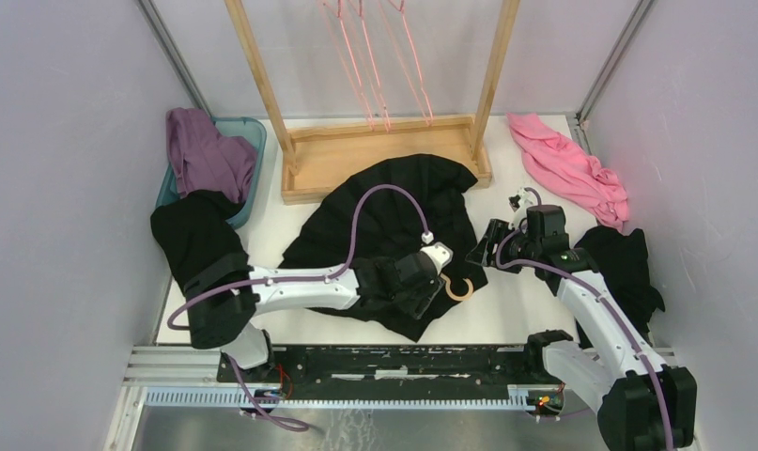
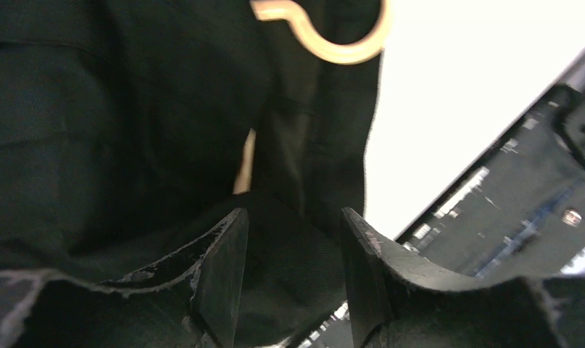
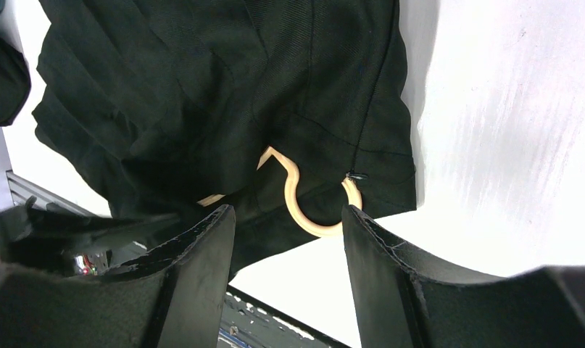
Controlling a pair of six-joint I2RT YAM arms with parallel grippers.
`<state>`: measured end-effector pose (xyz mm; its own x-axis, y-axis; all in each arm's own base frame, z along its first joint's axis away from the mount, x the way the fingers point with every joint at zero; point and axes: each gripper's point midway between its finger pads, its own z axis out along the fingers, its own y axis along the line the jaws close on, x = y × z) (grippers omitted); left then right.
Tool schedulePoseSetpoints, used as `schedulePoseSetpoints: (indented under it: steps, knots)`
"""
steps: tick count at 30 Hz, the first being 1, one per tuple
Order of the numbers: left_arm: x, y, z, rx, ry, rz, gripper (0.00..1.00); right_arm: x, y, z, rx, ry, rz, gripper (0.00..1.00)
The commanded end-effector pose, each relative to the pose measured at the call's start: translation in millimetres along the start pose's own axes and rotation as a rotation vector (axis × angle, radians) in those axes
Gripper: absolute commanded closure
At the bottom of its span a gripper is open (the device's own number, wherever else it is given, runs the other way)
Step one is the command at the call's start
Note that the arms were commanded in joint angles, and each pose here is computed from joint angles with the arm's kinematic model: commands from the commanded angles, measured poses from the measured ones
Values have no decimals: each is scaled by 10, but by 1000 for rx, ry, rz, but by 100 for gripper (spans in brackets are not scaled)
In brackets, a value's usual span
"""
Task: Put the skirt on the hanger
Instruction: Hang the skirt at the center of the board.
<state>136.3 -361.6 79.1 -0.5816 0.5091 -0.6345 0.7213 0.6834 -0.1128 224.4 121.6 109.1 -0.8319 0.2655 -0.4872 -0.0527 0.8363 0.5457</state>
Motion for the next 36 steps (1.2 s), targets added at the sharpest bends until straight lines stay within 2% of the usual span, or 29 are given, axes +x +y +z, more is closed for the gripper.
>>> schedulePoseSetpoints:
  steps: [1,12,25,31,36]
  knots:
    - [-281,56,195,68,-83,4,44,-115,60,-49,-14,-41,-21,38]
    - [-174,126,528,29,13,70,54,-92,42,-3,-20,-31,-23,38]
    - [21,308,644,-55,64,84,54,-103,66,-17,-37,-39,-20,38]
    - [111,384,717,-61,76,77,58,-122,104,-53,-50,-48,-24,38]
    - [90,439,638,-71,59,82,54,-127,117,-79,-52,-53,-31,37]
